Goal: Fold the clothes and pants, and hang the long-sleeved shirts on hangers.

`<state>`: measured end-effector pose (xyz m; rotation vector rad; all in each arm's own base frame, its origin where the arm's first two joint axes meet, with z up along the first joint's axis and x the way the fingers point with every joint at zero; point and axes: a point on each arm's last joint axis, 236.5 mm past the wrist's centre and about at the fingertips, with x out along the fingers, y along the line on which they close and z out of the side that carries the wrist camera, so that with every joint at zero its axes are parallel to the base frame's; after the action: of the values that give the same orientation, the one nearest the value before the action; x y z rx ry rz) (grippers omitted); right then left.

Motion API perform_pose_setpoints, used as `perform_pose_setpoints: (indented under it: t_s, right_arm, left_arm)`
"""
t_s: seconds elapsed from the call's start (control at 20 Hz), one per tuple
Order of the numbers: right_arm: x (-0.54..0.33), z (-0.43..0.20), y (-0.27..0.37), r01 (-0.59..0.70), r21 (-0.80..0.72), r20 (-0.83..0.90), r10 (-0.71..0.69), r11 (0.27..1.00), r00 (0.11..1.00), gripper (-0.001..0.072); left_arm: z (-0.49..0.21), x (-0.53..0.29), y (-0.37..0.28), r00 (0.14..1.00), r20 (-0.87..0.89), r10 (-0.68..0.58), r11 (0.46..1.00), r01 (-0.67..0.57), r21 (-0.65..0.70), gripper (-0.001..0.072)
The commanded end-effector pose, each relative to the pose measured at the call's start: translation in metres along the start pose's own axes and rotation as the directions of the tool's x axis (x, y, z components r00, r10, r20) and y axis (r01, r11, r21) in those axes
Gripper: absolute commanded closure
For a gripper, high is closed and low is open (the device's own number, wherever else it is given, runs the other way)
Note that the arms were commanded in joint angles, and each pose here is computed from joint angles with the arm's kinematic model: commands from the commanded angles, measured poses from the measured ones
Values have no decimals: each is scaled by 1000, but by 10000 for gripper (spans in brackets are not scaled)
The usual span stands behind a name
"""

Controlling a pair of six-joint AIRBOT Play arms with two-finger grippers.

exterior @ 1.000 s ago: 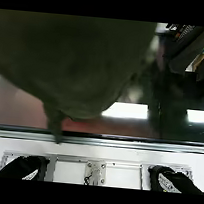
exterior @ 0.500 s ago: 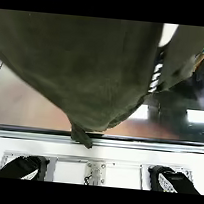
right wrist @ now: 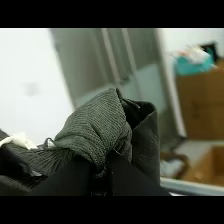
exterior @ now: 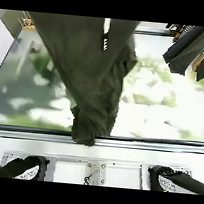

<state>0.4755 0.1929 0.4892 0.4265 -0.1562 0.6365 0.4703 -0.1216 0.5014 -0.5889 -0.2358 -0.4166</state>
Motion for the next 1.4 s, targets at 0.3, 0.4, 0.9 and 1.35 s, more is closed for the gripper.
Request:
perform_pose_setpoints:
  t_s: [0.3, 0.4, 0.9, 1.35]
  right_arm:
    - [71, -172, -90, 73, -213, -258, -128, 974, 958, 70]
    - [46, -176, -80, 4, -242, -389, -101, 970, 916, 74]
    - [-198, -409, -106, 265, 19, -1000, 17, 964, 7, 252]
    - [-266, -543, -32, 413, 144, -976, 199, 899, -94, 247]
  left_arm:
    - [-158, -19, 284, 768, -519, 375, 853, -505, -131, 14]
    - [-179, -52, 306, 668, -639, 381, 819, -565, -102, 14]
    - [-370, -181, 354, 152, -940, 306, 685, -721, 107, 14]
    - [-462, -196, 350, 72, -965, 252, 680, -723, 124, 14]
